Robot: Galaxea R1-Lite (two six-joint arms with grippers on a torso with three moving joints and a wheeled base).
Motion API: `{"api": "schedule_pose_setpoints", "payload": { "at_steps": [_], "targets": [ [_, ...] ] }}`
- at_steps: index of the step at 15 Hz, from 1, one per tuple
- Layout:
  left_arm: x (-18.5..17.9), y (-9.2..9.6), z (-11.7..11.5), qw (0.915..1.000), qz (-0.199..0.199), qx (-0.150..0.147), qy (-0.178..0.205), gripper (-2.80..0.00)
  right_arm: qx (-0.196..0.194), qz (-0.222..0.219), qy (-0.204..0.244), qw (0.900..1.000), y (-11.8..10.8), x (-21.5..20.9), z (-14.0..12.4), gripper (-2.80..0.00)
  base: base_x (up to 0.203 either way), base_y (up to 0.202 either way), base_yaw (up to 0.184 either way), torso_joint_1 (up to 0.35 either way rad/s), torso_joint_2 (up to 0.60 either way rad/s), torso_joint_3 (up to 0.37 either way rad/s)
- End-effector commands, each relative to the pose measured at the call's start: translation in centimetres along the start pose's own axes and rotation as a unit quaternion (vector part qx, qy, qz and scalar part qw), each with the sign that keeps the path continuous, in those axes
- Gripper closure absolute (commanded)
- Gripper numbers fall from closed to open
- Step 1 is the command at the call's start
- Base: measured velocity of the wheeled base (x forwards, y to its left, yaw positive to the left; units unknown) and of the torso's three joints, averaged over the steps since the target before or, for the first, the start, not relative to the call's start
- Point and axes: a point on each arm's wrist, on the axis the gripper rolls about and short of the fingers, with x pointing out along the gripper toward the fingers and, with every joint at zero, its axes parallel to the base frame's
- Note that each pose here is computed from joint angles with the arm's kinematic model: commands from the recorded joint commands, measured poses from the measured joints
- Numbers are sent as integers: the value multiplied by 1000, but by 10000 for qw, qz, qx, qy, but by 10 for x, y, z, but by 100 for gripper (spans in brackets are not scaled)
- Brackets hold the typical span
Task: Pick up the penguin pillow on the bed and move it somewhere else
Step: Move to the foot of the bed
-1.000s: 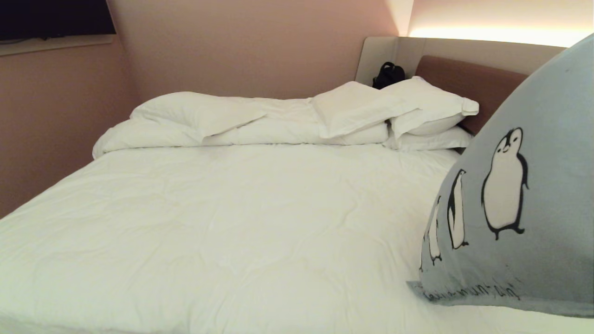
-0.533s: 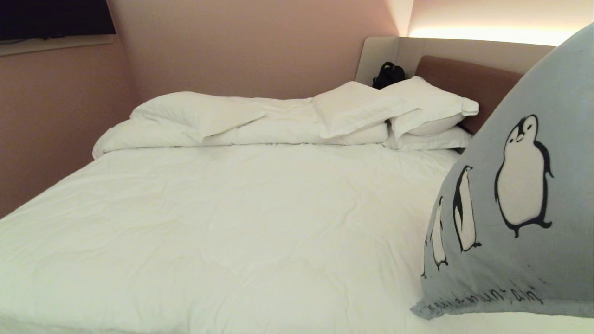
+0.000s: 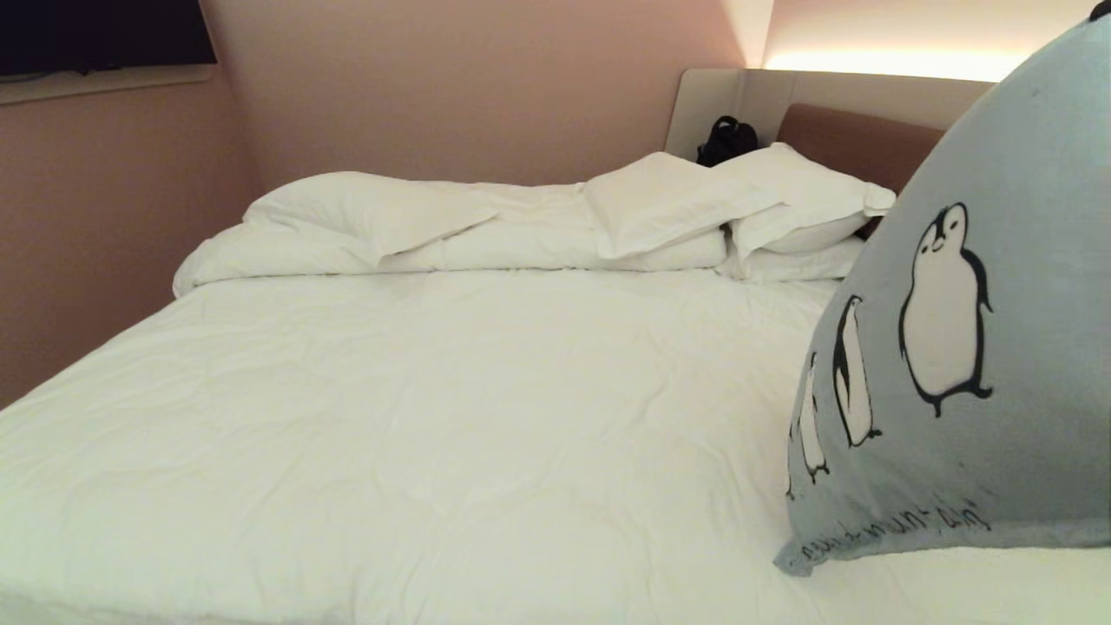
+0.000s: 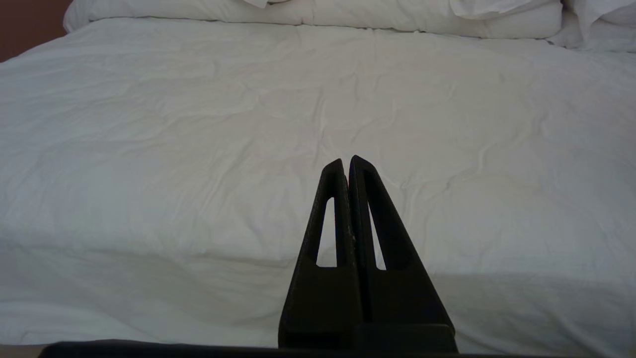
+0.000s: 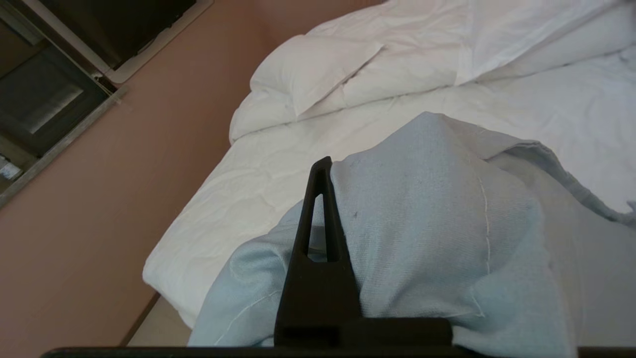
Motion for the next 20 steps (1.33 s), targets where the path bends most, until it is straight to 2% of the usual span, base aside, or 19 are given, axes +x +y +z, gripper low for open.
{"api": "schedule_pose_setpoints", "payload": {
  "at_steps": [1,4,8,9,20],
  "targets": [
    [0,0,0,10000,2,-4,-5,0,22,-470,-278,9985,-4,19,5,0,0,0,0,0,0,0],
    [0,0,0,10000,2,-4,-5,0,-11,-670,-399,9970,2,32,9,0,0,0,0,0,0,0],
    [0,0,0,10000,2,-4,-5,0,-441,-1664,-589,9833,-2,63,-2,0,0,0,0,0,0,0],
    [0,0,0,10000,2,-7,-5,0,-495,-1770,-595,9812,-1,69,-5,0,0,0,0,0,0,0],
    [0,0,0,10000,8,-4,-5,0,-584,-1409,-739,9855,18,79,-9,0,0,0,0,0,0,0]
  ]
}}
